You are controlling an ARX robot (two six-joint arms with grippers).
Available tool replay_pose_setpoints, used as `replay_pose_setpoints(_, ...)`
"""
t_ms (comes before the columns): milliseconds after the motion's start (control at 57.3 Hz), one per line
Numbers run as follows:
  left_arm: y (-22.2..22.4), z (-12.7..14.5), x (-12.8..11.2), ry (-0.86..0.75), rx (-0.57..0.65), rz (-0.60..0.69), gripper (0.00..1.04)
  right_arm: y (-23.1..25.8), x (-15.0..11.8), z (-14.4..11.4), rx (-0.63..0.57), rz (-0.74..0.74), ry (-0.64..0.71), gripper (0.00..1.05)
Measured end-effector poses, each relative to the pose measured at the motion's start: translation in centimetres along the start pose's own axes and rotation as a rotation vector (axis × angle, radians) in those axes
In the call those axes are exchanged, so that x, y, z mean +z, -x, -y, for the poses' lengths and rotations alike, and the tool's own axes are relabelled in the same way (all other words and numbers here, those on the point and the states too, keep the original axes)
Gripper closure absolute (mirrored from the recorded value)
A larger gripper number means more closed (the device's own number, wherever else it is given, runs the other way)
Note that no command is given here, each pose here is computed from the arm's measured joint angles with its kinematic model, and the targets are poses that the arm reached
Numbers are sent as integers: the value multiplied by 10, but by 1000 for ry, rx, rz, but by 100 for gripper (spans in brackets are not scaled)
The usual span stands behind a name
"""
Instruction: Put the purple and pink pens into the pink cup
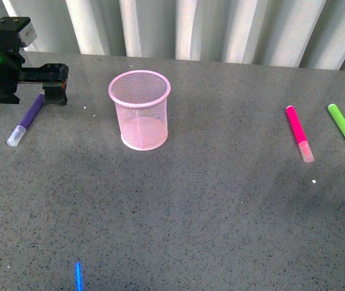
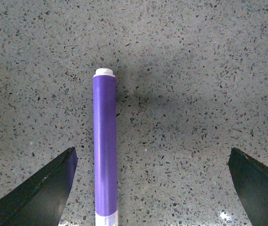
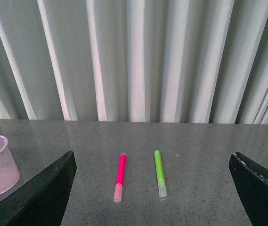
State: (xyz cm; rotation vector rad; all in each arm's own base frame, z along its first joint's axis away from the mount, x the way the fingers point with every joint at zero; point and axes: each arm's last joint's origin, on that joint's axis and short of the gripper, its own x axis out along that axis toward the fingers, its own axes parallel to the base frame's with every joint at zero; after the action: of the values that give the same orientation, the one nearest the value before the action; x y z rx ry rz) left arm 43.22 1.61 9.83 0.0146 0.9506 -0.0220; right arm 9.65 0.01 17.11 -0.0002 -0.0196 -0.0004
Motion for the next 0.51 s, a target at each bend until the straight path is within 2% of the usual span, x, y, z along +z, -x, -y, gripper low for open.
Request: replay_pose_setpoints(506, -23, -10, -1, -12, 42, -24, 7, 0, 0, 0, 0, 0, 0, 7)
